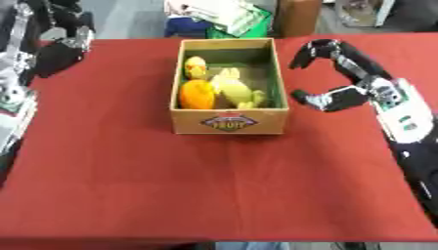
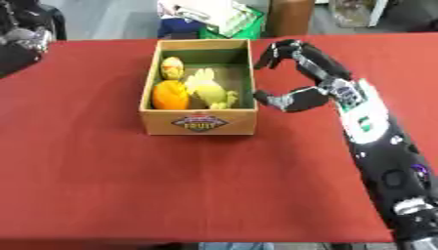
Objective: Pick up objects on the table and place them in the box.
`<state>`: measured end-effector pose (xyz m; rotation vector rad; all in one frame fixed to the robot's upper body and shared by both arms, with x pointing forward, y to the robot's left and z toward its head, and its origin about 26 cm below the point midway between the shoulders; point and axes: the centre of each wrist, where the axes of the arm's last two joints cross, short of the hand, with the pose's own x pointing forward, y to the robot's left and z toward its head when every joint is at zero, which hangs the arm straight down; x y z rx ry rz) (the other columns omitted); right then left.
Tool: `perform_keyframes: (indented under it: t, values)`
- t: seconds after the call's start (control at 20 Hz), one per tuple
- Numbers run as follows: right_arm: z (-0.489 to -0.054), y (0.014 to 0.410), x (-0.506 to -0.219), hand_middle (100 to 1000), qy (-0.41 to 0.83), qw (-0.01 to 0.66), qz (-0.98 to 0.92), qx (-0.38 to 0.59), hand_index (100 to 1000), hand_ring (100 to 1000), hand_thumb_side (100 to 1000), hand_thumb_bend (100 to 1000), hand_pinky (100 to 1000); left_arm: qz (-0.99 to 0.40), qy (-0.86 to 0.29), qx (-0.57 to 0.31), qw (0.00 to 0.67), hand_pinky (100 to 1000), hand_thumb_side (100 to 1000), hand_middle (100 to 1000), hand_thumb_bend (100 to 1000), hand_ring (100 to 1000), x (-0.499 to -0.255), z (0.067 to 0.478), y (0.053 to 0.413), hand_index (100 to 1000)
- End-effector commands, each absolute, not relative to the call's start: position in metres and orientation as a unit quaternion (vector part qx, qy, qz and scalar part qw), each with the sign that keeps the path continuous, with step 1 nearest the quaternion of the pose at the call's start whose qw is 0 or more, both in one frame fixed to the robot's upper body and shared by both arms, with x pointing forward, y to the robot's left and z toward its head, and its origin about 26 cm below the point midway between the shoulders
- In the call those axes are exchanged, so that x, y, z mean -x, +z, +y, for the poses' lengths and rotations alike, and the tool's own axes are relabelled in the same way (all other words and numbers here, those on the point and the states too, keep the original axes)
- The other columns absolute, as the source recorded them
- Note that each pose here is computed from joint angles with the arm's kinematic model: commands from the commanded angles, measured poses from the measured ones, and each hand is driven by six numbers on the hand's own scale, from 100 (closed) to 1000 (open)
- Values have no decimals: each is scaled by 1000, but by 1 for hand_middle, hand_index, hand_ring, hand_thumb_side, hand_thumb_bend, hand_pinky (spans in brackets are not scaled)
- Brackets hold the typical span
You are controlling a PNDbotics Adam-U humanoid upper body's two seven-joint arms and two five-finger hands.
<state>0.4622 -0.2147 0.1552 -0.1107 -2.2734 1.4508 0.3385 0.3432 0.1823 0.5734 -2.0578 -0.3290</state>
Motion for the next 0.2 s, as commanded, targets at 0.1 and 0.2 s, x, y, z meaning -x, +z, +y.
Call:
perform_keyframes:
  t: [0.1, 0.2]
  values:
    - [-235, 184, -458, 620, 513, 199, -833, 51, 692, 679, 459, 381, 602, -850, -90, -232, 465, 611, 182, 583, 167, 579, -329, 354, 186, 724]
    - [-242, 187, -455, 618, 501, 209, -838, 53, 689, 676, 450, 380, 598, -845, -77, -226, 478, 609, 185, 582, 167, 578, -326, 357, 177, 724]
